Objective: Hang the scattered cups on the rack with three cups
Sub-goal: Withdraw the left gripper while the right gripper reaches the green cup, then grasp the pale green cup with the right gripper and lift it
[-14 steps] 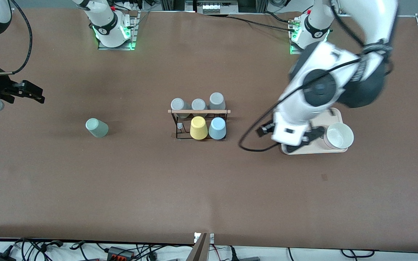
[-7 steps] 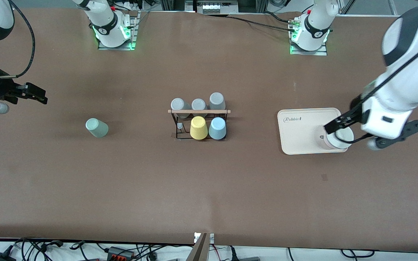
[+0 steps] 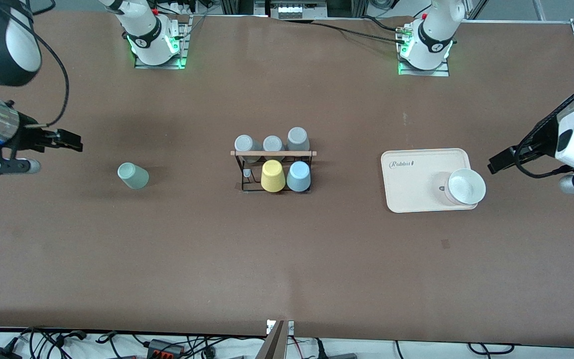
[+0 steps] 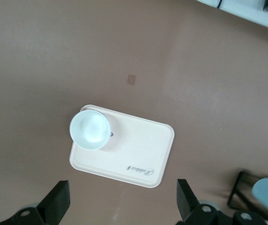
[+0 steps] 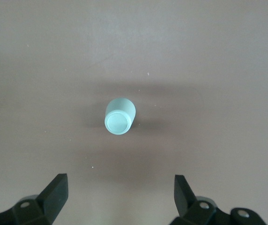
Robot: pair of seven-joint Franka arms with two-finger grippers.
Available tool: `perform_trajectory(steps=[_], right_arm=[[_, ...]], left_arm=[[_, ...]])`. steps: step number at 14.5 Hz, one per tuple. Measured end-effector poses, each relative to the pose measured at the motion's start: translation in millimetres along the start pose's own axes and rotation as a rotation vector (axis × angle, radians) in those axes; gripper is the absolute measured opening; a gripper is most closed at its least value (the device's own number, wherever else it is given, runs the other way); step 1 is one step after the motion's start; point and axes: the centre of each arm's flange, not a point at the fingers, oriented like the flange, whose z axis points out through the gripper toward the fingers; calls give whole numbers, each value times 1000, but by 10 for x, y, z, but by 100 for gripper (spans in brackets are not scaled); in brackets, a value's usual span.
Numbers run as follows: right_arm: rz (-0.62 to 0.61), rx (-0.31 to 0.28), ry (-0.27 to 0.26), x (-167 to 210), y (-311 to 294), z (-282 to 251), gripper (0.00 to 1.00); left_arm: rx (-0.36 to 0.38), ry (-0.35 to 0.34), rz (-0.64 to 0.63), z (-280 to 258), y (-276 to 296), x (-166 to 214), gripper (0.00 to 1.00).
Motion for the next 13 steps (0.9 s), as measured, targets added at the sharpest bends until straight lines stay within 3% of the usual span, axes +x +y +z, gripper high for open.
perform_trajectory(steps=[4,9,13], right_arm=[[-12,-1,-33,29,-82,142,100],[-28,-3,-18,83,-188,768,100],[-31,-3,-6,72,-202,1225,100]], left_arm=[[25,6,99,-93,-285,-84,100],[-19,15,202,-318,-938,-279,100],[-25,26,211,-373,-1053,-456,100]])
